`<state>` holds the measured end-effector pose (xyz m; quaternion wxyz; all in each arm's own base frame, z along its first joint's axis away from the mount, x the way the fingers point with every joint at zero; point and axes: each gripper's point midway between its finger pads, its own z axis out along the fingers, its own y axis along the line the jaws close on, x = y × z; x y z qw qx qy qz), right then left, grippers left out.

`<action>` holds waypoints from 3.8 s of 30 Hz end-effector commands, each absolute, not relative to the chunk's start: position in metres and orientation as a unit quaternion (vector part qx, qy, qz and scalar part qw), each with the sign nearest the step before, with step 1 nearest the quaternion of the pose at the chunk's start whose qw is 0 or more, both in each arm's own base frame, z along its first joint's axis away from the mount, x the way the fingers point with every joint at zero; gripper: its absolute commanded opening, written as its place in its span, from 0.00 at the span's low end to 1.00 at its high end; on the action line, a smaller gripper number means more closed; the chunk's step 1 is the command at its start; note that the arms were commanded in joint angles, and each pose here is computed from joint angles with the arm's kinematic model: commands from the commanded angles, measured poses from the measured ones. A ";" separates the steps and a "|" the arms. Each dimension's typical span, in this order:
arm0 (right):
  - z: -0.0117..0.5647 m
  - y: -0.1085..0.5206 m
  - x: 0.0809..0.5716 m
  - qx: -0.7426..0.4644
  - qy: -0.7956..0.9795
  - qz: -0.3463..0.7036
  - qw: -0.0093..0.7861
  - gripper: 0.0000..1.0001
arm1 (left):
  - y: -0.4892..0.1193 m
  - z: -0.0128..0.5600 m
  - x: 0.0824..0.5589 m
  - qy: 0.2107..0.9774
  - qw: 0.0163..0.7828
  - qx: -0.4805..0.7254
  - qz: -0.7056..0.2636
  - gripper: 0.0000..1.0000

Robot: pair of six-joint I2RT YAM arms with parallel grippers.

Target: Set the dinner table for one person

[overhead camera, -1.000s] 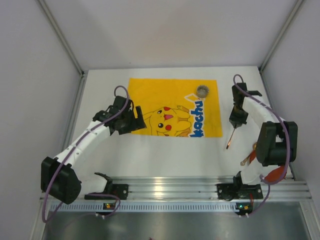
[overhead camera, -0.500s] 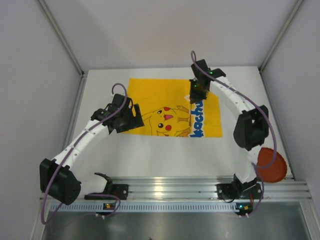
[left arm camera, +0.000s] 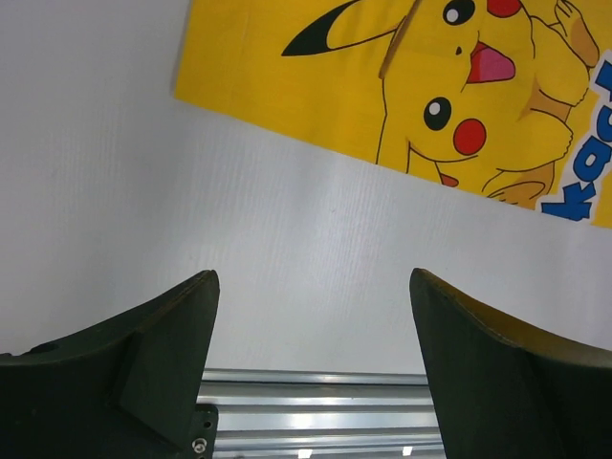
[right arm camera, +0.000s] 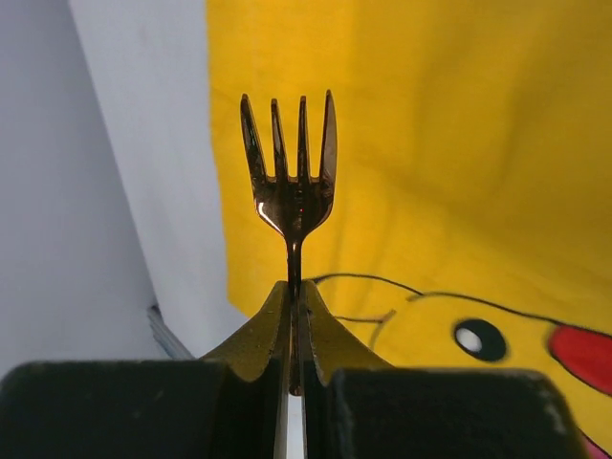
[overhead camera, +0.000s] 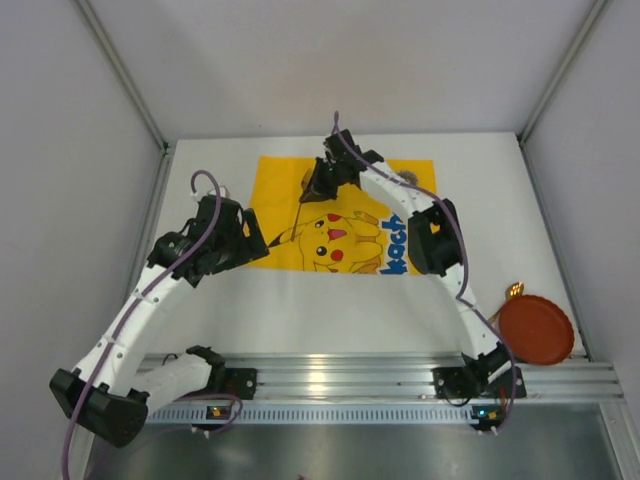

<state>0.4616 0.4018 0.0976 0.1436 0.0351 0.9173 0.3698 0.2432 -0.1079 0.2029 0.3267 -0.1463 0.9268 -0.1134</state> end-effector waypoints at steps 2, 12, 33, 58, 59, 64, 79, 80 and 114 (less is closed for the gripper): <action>0.138 0.479 0.459 0.027 0.867 0.475 0.151 0.00 | -0.088 0.215 0.225 0.923 0.336 -0.163 -0.087 0.86; 0.078 0.507 0.458 0.057 0.867 0.481 0.121 0.00 | -0.071 0.215 0.214 0.930 0.330 -0.153 -0.045 0.86; 0.193 0.494 0.470 -0.017 0.820 0.525 0.227 0.71 | -0.079 0.218 0.229 0.926 0.348 -0.133 -0.057 0.88; 0.099 -0.091 0.184 0.471 0.872 -0.017 0.131 0.80 | -0.170 0.164 0.240 0.938 0.272 -0.039 -0.214 0.85; 0.093 -0.089 0.182 0.481 0.868 -0.007 0.122 0.80 | -0.173 0.161 0.239 0.938 0.269 -0.036 -0.214 0.84; 0.079 -0.089 0.180 0.497 0.861 0.001 0.105 0.78 | -0.181 0.156 0.236 0.937 0.265 -0.038 -0.225 0.84; 0.027 -0.104 0.188 0.522 0.850 -0.018 0.063 0.71 | -0.175 0.152 0.239 0.946 0.258 -0.036 -0.194 0.84; 0.023 -0.107 0.190 0.522 0.850 -0.021 0.064 0.69 | -0.176 0.150 0.241 0.948 0.254 -0.037 -0.191 0.84; 0.132 -0.085 0.248 0.453 0.875 0.042 0.169 0.00 | -0.206 0.155 0.277 0.949 0.244 -0.050 -0.193 0.84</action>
